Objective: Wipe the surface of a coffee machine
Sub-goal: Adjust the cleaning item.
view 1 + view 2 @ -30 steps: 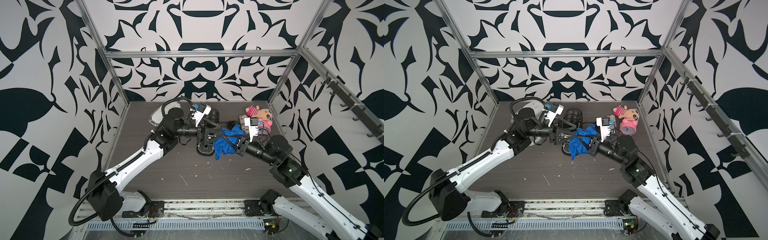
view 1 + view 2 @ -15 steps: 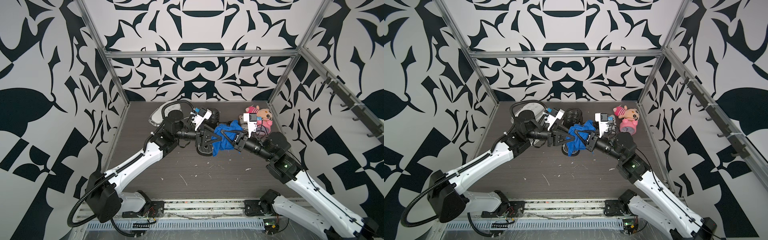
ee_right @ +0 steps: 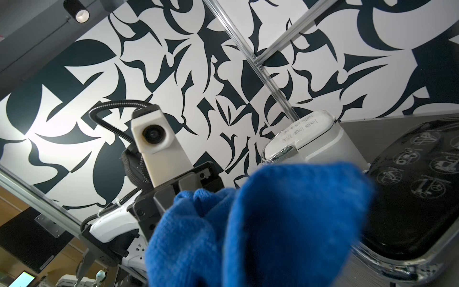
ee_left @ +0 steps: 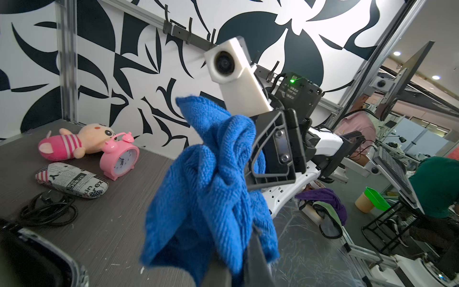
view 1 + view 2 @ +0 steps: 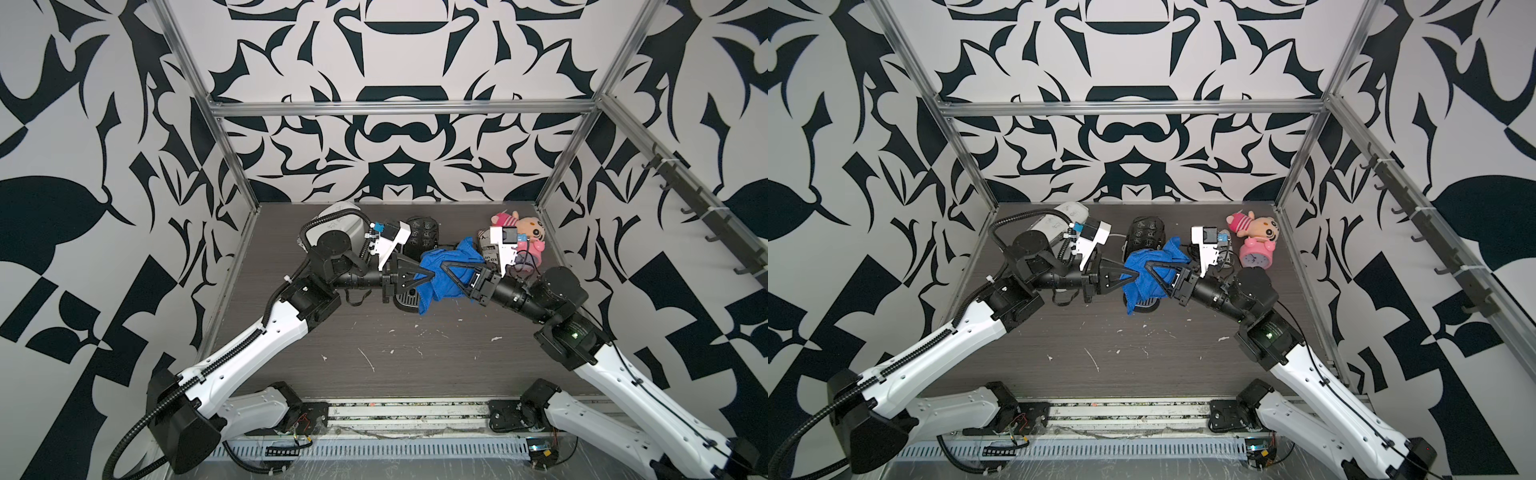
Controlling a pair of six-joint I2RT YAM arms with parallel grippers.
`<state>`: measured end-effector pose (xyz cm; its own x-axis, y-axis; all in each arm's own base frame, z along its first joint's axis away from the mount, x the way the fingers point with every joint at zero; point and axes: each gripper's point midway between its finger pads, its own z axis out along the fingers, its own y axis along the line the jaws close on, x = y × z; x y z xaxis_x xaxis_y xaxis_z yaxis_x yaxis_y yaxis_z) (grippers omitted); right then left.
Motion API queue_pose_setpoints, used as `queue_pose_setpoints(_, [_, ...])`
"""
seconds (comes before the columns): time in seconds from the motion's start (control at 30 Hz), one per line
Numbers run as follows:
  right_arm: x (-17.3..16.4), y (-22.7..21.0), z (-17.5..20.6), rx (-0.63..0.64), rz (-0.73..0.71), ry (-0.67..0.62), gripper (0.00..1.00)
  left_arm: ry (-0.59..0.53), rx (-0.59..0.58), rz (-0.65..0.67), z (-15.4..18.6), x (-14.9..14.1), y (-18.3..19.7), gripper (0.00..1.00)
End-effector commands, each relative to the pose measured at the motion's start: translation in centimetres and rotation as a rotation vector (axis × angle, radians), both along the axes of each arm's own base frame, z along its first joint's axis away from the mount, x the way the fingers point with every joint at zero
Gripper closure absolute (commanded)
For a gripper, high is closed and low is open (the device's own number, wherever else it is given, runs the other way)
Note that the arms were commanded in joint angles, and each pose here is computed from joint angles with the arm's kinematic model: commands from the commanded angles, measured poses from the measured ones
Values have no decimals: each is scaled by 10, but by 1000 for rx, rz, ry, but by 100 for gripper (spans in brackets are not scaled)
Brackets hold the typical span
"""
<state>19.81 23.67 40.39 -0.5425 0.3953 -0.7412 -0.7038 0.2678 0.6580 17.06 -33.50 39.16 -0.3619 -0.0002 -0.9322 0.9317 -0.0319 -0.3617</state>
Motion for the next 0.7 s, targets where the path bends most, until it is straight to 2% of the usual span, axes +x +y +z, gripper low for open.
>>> queue_pose_setpoints(0.0, [-1,-6,15,39,-20,-55,78,-60,-13,9,7,-4,6,100])
queue_pose_setpoints(0.03, [-3,-6,18,53,-6,-66,78,-58,-11,17,6,-2,6,100])
queue_pose_setpoints(0.1, [-7,-3,21,72,23,-80,60,-56,-11,37,6,1,6,100])
queue_pose_setpoints(0.13, [-9,-1,23,79,44,-85,55,-55,-13,40,7,2,6,100])
queue_pose_setpoints(0.23, [-14,4,23,80,90,-89,50,-46,-17,45,8,5,6,100])
queue_pose_setpoints(0.6, [-24,-1,19,75,102,-125,51,-12,-15,82,5,19,5,100])
queue_pose_setpoints(0.63, [-25,0,18,73,106,-125,59,-12,-15,82,5,20,5,100])
queue_pose_setpoints(0.67, [-24,1,18,71,110,-124,73,-13,-17,77,5,19,5,100])
